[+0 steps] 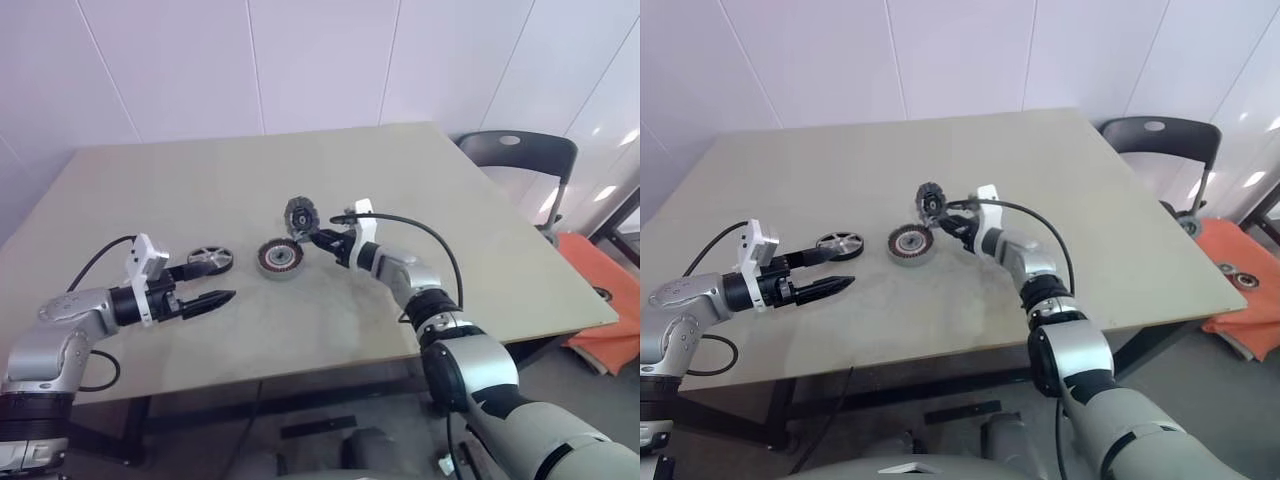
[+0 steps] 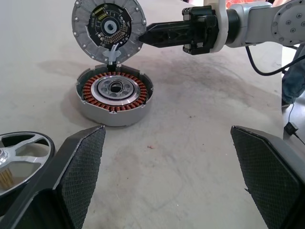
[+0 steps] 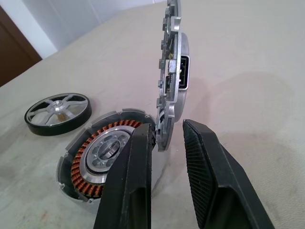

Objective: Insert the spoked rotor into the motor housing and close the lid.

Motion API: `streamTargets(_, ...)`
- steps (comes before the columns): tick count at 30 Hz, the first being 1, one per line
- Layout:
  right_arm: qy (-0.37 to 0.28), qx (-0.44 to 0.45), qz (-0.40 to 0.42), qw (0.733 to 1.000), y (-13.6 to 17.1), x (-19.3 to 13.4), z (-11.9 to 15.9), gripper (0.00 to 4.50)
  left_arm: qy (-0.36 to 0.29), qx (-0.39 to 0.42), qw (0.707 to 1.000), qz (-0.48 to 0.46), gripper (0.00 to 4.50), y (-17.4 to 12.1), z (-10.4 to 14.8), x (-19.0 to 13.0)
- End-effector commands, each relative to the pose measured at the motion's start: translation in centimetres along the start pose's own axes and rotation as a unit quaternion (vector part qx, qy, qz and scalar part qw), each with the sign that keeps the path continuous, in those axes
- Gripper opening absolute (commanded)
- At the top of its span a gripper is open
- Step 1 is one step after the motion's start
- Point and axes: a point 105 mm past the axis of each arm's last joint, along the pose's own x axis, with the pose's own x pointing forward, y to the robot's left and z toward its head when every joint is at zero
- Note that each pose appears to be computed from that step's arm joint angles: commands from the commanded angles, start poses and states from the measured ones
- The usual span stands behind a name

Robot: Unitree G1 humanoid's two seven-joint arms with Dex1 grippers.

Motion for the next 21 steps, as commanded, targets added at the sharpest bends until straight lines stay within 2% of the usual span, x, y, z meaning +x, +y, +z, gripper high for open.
streamTargets(1,-0.021,-0.028,-0.003,0.999,0.4,0.58,1.66,0.92,-0.013,0.025,1.0,0.005,4.48,0.06,1.23,-0.22)
streamTargets(4,-0.024,-0.03,-0.011,0.999,0.2,0.6,1.7,0.15,-0.014,0.025,1.0,0.005,4.48,0.07,1.23,-0.2)
streamTargets(5,-0.025,-0.028,-0.01,0.999,0.23,0.61,1.71,0.03,-0.014,0.025,1.0,0.005,4.48,0.07,1.23,-0.2)
streamTargets(21,-0.013,-0.032,-0.001,0.999,0.08,0.49,1.87,0.03,-0.015,0.024,1.0,0.008,4.48,0.28,1.25,-0.1)
